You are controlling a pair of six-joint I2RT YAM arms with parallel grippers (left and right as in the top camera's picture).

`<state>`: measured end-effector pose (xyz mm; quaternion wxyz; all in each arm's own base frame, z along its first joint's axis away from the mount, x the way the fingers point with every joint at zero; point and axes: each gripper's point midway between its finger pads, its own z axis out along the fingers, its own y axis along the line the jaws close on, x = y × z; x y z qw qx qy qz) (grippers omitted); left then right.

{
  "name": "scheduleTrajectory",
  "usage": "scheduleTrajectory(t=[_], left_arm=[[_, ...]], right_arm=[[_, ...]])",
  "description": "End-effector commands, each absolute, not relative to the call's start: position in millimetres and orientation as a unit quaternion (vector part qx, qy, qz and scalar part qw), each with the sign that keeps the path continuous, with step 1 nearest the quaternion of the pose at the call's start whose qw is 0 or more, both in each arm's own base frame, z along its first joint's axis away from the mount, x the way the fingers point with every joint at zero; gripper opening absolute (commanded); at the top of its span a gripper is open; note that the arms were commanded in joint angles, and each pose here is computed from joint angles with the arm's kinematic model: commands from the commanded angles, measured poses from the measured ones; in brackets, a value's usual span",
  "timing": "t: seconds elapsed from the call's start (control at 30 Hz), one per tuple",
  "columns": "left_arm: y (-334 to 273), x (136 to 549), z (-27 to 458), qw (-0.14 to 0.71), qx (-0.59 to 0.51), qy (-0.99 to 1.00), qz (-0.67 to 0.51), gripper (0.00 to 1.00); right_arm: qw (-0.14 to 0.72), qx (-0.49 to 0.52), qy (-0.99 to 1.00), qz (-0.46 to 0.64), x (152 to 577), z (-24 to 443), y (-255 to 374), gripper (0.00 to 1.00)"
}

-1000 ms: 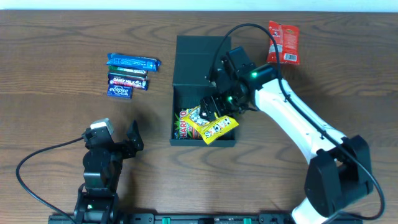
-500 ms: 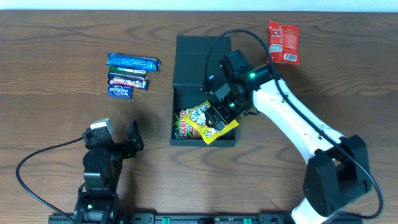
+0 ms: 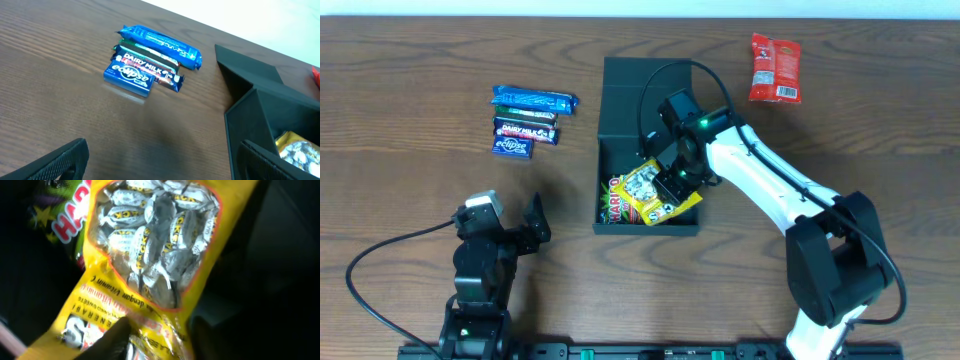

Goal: Pack container
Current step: 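Push the yellow bag down into the box with the right gripper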

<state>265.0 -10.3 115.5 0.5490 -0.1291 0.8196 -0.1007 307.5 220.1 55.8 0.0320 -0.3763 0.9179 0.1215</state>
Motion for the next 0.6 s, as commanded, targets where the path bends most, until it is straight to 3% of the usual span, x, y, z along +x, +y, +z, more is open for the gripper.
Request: scheduleTrajectory(t=[0.0,0.17,0.57], left_arm=[[-10.3,264.9,114.7,0.549,-0.121,0.821,-0.096,0.95],[-10.3,264.9,114.7,0.549,-0.121,0.821,-0.096,0.95],[-10.3,264.9,114.7,0.549,-0.121,0.821,-0.096,0.95]], right_arm=[[0.038,-0.380,0.917,0.118,311.3,56.6,224.6,0.27],[0.040,-0.340,0.932,0.121,314.6,58.4,226.6,0.01],[0.009,-0.090,0.984,0.152,318.0,73.8,237.0,0.02]])
